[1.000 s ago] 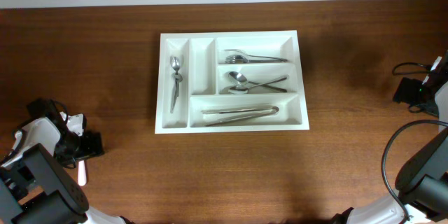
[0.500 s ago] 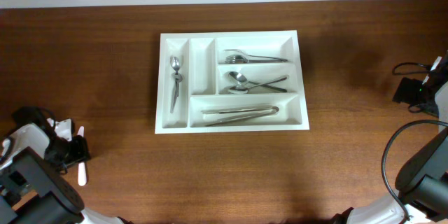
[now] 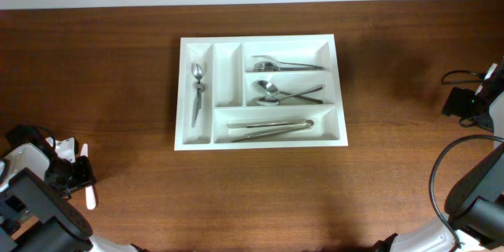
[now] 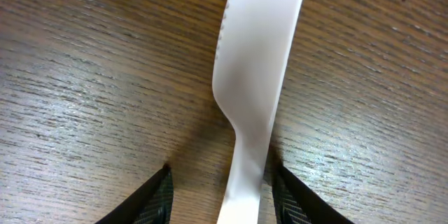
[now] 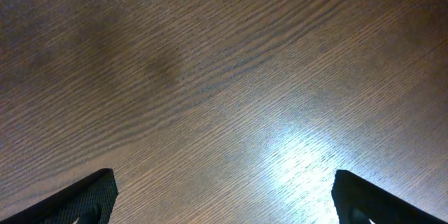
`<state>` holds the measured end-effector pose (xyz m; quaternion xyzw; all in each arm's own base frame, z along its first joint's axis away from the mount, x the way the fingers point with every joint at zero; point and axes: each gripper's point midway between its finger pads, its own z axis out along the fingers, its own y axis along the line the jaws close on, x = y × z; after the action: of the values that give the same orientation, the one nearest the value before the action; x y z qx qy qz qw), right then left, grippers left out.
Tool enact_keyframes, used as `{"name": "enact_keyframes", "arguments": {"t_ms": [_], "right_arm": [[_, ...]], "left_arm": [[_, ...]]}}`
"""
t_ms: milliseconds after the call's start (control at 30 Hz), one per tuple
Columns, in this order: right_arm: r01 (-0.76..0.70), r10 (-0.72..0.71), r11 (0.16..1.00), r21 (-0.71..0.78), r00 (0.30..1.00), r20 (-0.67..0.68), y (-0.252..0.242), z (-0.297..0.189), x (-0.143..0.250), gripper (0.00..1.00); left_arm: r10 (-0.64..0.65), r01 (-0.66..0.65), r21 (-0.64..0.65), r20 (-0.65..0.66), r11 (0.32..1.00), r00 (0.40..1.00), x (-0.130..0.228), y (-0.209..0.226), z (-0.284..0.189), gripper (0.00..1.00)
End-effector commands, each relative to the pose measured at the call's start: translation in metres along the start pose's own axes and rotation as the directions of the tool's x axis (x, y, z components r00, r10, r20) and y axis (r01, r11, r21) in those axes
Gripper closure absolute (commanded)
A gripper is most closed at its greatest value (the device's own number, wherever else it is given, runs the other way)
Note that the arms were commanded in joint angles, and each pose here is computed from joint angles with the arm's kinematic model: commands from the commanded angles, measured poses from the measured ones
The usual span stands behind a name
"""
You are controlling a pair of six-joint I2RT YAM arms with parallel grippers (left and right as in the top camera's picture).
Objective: Pack container
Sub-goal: 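Close the left gripper on the knife handle and lift it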
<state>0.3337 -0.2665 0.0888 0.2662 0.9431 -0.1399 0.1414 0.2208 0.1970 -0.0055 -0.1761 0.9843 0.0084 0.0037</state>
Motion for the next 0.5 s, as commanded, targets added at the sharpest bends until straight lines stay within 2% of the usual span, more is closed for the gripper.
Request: {"name": "enact_keyframes", "arguments": {"t_ms": [0,67,133,267,367,467], "right_arm": [[0.005,-0.005,1.0,0.0,1.0,0.004,0.0007,-0.0027,0.0008,0.01],[0.005,-0.005,1.0,0.0,1.0,0.004,0.0007,-0.0027,0.0009,0.01],[0.005,-0.005,1.0,0.0,1.0,0.004,0.0007,-0.0027,0.0009,0.01],[0.005,-0.005,1.0,0.0,1.0,0.004,0.0007,-0.0027,0.0009,0.01],[0.005,-0.005,1.0,0.0,1.0,0.004,0.0007,-0.0027,0.0009,0.01],[0.005,-0.005,1.0,0.0,1.0,0.004,0.0007,-0.0027,0.0009,0.02]], "left_arm": [[0.052,-0.05,0.089,-0.026,0.995,0.998,0.0073,-0.0146,0.0157,0.53],[0.052,-0.05,0.087,-0.021,0.995,0.998,0.0061,-0.0142,0.0157,0.56],[0.052,-0.05,0.086,-0.019,0.995,0.998,0.0056,-0.014,0.0158,0.65],[0.052,-0.051,0.082,-0.009,0.995,0.999,0.0033,-0.0131,0.0159,0.71],[0.051,-0.051,0.08,-0.005,0.996,0.999,0.002,-0.0126,0.0159,0.83],[0.051,-0.051,0.079,-0.003,0.996,0.999,0.0016,-0.0125,0.0159,0.85]]}}
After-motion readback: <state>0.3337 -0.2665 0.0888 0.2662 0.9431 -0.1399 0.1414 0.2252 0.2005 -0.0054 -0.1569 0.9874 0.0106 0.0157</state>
